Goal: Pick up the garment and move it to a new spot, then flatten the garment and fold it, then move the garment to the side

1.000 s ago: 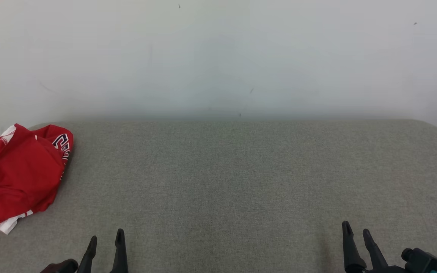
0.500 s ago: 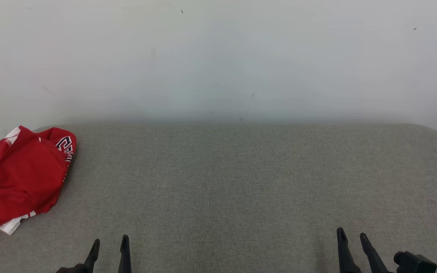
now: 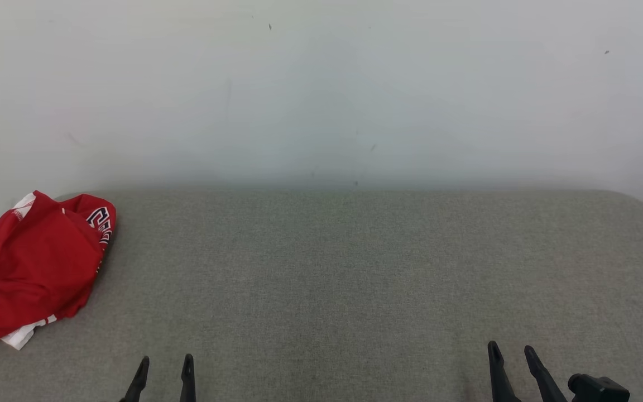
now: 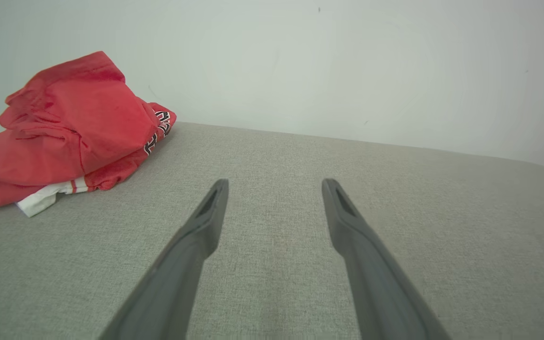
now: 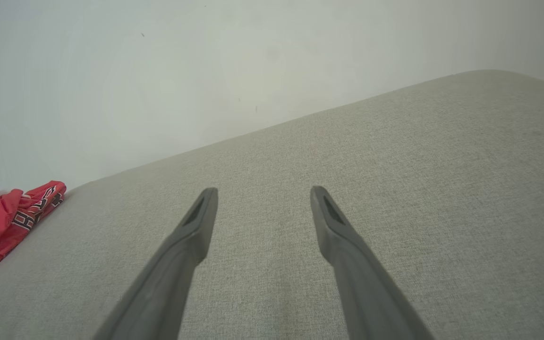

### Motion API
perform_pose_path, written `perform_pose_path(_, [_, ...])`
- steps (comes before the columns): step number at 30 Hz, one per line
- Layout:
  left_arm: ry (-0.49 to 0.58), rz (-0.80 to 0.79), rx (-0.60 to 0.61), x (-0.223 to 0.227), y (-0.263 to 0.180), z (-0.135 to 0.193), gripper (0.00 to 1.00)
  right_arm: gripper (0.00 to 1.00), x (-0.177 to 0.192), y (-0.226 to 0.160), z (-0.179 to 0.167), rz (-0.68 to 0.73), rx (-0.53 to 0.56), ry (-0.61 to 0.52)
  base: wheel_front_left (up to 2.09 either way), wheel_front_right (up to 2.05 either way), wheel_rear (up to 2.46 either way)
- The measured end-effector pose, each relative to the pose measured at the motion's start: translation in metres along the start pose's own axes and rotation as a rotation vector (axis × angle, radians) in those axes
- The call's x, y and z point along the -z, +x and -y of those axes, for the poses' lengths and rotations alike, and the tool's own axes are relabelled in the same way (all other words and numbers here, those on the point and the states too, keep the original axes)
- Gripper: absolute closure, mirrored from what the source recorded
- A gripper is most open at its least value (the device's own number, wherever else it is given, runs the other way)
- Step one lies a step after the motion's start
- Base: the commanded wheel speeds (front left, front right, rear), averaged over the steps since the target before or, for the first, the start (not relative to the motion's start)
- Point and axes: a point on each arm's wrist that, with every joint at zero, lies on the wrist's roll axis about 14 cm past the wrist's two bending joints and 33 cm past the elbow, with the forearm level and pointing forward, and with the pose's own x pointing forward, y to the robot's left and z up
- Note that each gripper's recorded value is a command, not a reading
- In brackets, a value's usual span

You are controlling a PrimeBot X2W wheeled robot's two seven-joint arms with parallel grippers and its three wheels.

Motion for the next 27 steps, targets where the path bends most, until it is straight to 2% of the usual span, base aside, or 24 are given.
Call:
perform_pose_path(19, [0.123,0.016,0.028,0.002,-0.011,0.004,0.0,0.0,-0.002,-0.007,-0.005,0.011,-0.027,-0.123,0.0,0.0,0.0])
perform_pose_path(27, [0.125,0.0,0.023,0.008,-0.012,0.003,0.0,0.0,0.0,-0.007,-0.005,0.004,-0.029,-0.137,0.0,0.0,0.0])
